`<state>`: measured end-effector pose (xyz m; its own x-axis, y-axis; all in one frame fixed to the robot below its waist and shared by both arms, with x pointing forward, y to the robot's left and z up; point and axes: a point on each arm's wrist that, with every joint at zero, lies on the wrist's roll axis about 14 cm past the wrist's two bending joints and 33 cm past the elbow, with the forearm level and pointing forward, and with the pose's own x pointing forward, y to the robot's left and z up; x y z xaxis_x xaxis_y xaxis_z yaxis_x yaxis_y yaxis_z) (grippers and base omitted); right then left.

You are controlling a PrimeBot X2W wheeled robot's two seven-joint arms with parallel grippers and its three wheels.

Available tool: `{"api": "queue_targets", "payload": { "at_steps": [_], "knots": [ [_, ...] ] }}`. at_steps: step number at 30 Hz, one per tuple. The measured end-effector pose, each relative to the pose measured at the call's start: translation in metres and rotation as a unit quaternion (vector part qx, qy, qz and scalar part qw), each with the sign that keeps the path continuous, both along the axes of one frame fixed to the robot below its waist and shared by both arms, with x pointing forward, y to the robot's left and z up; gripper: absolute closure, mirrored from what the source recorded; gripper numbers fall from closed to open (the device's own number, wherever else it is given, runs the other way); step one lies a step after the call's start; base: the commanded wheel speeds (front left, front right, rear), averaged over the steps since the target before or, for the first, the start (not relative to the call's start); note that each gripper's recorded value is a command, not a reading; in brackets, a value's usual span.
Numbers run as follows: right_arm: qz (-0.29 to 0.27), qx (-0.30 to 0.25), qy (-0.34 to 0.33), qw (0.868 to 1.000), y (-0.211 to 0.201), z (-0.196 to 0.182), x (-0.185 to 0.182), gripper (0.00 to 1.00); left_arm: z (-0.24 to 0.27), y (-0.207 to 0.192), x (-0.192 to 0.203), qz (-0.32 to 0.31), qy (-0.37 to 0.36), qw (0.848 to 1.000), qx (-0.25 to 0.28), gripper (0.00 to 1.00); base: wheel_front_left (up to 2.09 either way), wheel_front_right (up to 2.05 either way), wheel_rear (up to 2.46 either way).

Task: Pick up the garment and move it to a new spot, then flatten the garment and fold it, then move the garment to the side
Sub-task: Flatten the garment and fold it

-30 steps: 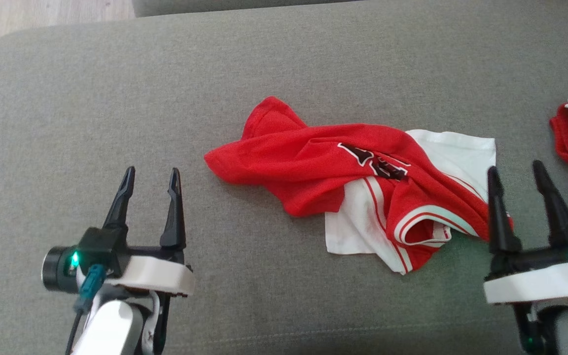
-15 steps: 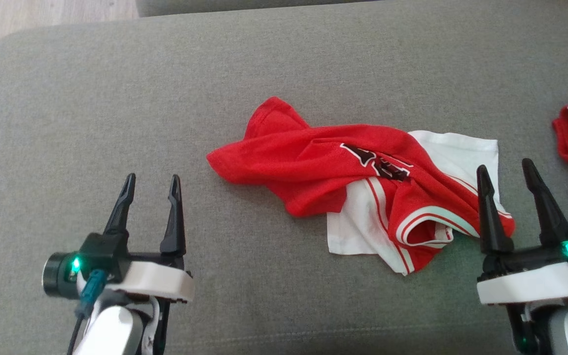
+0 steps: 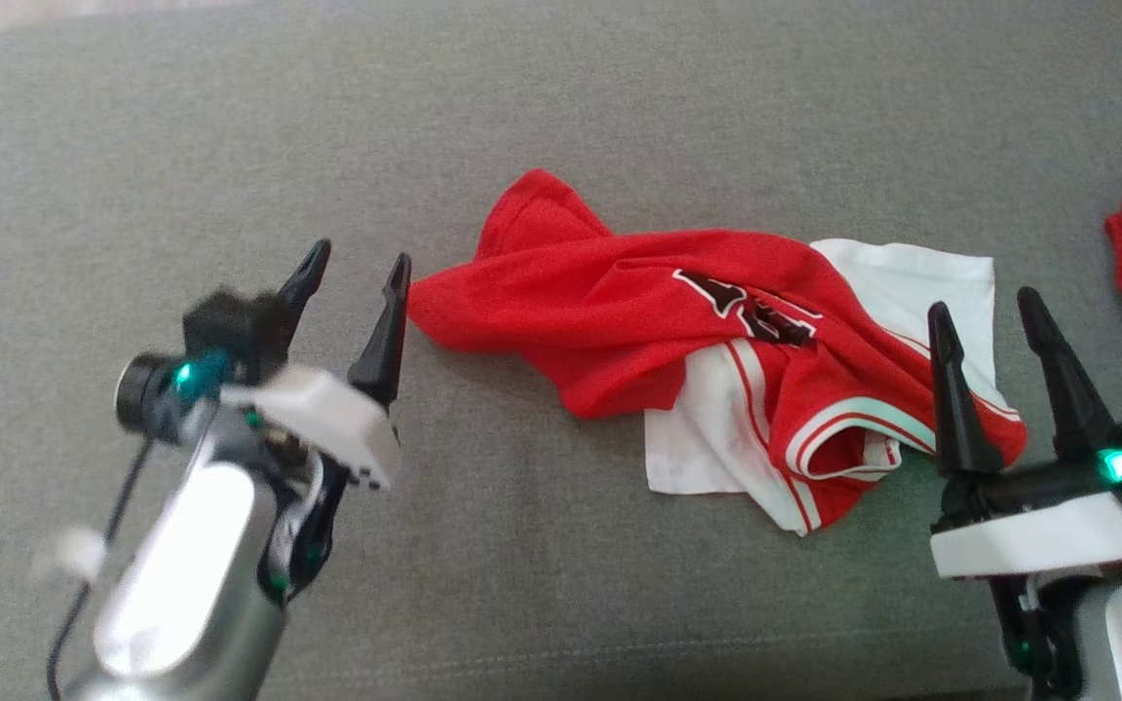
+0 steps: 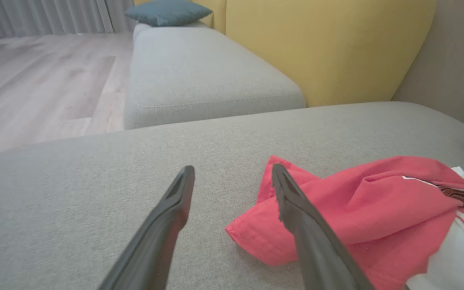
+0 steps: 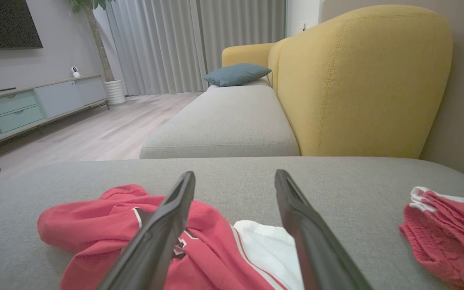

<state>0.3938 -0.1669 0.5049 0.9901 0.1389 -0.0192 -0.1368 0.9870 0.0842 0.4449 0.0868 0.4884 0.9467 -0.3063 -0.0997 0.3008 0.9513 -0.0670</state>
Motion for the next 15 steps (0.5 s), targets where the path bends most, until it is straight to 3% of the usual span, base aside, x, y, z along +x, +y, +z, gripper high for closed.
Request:
{"api": "queue_targets", "payload": {
  "at_steps": [8,15],
  "knots": [
    [-0.013,0.003,0.016,1.000,-0.008,-0.011,0.003,0.00,-0.058,-0.023,0.013,-0.064,0.156,0.986,-0.001,0.00,0.00,0.00,0.00],
    [-0.023,0.007,0.032,0.999,-0.013,-0.021,0.002,0.00,-0.081,-0.031,0.015,-0.090,0.209,0.974,0.007,0.00,0.00,0.00,0.00]
  ]
}}
